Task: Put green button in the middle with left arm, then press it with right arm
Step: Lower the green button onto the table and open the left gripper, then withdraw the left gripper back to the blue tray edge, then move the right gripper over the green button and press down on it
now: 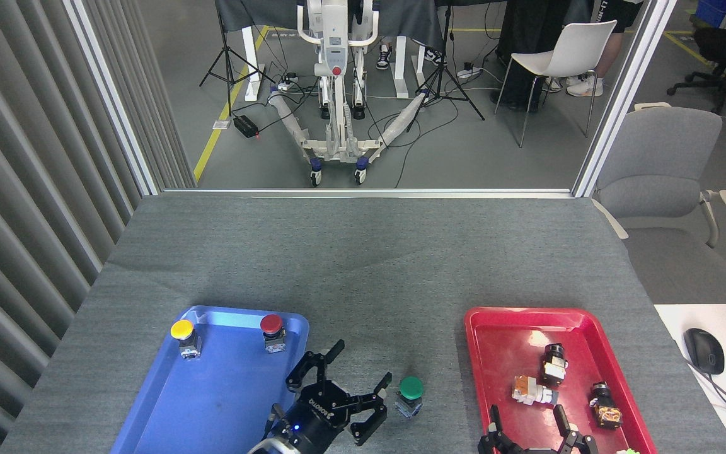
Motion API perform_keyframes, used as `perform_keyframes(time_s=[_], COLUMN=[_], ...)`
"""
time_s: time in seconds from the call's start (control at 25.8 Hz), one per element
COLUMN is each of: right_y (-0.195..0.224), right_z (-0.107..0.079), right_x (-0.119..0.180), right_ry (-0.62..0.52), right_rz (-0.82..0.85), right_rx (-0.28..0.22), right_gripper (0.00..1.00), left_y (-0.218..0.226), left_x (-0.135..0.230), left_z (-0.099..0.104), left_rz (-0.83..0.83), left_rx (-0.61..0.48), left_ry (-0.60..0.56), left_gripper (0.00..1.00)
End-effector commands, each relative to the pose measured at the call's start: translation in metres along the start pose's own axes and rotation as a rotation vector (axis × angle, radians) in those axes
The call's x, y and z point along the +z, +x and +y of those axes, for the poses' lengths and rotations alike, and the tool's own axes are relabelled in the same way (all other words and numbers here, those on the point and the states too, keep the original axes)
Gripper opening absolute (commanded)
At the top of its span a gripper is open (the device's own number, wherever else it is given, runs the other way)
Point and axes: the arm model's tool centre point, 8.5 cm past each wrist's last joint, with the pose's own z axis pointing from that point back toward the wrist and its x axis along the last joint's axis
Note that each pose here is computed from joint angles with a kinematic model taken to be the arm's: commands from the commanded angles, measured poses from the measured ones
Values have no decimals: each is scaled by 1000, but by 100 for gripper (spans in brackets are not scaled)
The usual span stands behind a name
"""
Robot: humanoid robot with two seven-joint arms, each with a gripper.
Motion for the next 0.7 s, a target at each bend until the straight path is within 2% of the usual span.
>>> perform_keyframes(time_s=[0.0,0.12,0.23,0.31,0.43,0.5,0.66], right_y=[16,32,49,63,83,99,124], right_z=[-3,2,4,4,2,5,9], right_x=[-7,-17,-26,-31,-44,-50,-58], right_ry=[-9,27,39,37,39,59,74], right_rz=[-33,-71,-106,-131,-144,-173,-216], right_rx=[-18,-9,2,16,55,63,53], right_gripper=[98,82,54,31,10,2,0], left_y=[-43,-74,-96,-103,-104,-104,-104], left_x=[51,94,130,138,138,139,139], left_z=[17,9,10,13,14,13,12], left_rz=[338,468,526,548,551,552,554], left_rx=[-71,-93,-118,-126,-124,-123,-119], left_ry=[39,-7,-33,-32,-29,-30,-34], left_gripper=[98,98,99,99,99,99,99])
